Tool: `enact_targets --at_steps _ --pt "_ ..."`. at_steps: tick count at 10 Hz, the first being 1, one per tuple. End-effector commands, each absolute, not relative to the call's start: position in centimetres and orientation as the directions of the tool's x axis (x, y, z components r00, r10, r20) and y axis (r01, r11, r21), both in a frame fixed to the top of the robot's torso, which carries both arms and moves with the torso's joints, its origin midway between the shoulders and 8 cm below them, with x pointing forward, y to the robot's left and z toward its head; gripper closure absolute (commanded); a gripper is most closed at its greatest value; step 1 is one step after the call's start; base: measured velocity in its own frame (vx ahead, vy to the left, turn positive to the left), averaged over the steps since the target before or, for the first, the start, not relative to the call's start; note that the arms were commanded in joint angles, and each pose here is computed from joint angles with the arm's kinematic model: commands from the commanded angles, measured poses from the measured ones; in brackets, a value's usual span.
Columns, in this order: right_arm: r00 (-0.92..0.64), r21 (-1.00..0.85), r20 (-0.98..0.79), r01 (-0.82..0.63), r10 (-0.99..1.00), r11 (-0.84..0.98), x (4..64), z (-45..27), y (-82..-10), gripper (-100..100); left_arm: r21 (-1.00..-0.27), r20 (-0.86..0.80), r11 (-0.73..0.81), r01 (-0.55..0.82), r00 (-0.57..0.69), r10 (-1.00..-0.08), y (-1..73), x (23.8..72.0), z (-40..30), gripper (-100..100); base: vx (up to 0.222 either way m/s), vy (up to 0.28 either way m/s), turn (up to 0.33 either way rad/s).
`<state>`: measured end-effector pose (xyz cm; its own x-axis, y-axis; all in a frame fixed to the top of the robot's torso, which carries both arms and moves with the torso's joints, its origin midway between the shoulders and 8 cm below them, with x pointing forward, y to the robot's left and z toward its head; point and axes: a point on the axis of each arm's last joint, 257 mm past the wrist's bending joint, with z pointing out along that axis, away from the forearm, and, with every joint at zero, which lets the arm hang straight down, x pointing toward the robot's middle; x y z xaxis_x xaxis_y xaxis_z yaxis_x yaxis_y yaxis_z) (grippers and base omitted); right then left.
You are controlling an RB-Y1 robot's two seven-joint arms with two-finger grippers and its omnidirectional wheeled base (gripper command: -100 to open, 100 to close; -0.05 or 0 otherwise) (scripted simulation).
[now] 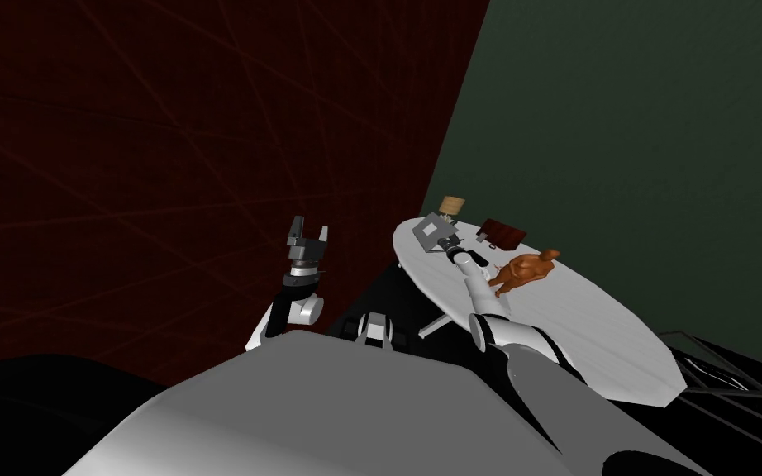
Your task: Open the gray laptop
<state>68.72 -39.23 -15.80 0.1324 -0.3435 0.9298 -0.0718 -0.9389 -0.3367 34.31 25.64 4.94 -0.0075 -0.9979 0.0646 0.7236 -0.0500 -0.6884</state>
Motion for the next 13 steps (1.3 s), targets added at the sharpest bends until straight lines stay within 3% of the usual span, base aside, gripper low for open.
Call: enact_targets --at_steps 1,6,7,9,13 --pt "0.211 -0.107 0.969 -0.095 -0.125 -0.99 66.4 -18.6 -43.8 100 -0.688 0.065 -0.05 0.724 -0.008 -0.998 25.6 34.3 5.0 0 -0.085 -0.067 0.439" --pt "0.269 0.202 0.946 -0.064 0.178 -0.977 65.9 -19.7 -45.1 100 -0.688 0.065 -0.05 0.724 -0.007 -0.998 25.6 34.3 4.9 0 -0.005 -0.007 0.016" --pt "0.274 0.169 0.953 -0.116 0.132 -0.979 65.5 -19.3 -47.8 -100 -0.688 0.065 -0.05 0.724 -0.007 -0.998 25.6 34.3 4.9 0 -0.059 -0.014 0.326" --pt "0.28 0.179 0.953 -0.2 0.119 -0.963 64.7 -17.9 -53.1 -100 -0.688 0.065 -0.05 0.724 -0.008 -0.998 25.6 34.3 5.0 0 -0.158 -0.056 0.424" --pt "0.291 0.164 0.953 -0.25 0.088 -0.954 63.8 -17.9 -55.9 -100 -0.688 0.064 -0.05 0.724 -0.008 -0.998 25.6 34.3 4.9 0 -0.08 -0.026 0.163"
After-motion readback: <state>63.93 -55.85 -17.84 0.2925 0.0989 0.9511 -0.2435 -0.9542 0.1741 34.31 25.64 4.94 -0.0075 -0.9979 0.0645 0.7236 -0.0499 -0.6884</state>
